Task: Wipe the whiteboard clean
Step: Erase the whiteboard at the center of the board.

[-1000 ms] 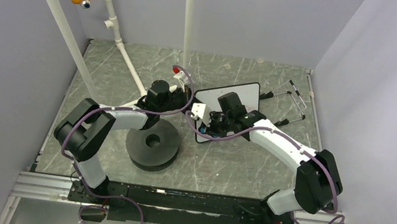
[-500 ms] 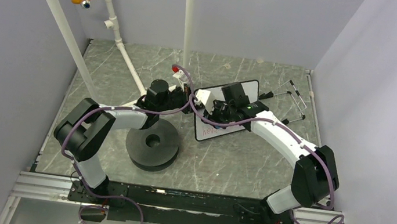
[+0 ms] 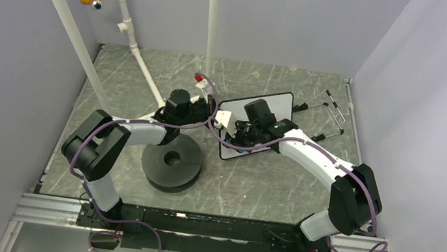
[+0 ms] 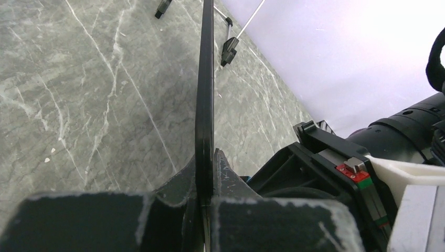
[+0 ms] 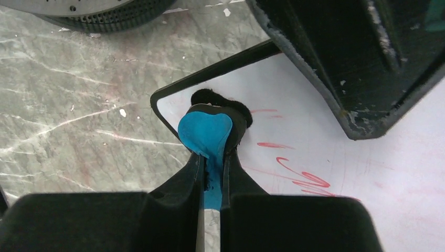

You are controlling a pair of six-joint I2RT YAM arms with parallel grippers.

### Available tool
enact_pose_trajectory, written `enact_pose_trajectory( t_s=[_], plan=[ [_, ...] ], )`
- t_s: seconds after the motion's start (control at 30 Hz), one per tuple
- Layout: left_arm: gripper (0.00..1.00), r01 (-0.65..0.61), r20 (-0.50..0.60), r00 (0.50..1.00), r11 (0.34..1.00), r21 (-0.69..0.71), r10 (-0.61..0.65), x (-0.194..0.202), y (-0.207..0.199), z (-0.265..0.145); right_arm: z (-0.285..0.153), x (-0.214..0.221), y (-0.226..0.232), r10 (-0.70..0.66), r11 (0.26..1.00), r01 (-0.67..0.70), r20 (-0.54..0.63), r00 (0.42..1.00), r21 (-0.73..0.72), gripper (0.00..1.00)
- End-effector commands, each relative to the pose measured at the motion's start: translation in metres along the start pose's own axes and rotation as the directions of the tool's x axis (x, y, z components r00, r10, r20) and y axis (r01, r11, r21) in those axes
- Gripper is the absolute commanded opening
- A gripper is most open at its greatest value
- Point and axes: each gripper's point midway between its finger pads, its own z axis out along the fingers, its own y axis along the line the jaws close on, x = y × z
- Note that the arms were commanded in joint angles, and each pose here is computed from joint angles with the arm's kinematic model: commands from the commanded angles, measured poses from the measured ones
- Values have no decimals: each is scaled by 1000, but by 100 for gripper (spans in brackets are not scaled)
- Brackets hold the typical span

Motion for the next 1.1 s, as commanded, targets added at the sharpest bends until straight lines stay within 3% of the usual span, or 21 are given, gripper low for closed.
enact_pose_trajectory(
  t_s=[0.0,0.27,0.53,0.67,0.83,1.07],
  plan=[
    [0,-45,13,999,979,198,43,-18,-55,7,-21,-42,-57,17,980,-39,118,993,193,0],
    [0,-43,5,999,977,207,43,-16,-56,8,-26,-29,-72,64,965,-88,104,993,248,0],
    [0,-55,7,998,977,207,55,-17,-57,7,2,24,-8,9,1000,-8,-40,999,18,0],
    [0,-54,6,999,976,211,54,-17,-58,6,9,29,0,4,1000,-4,-76,997,-3,0],
    [0,-54,6,999,975,214,54,-17,-59,6,0,10,-22,58,996,-56,-27,998,73,0],
    [0,-54,4,999,974,220,55,-15,-59,4,-51,-8,-103,210,933,-244,150,966,264,0]
  ],
)
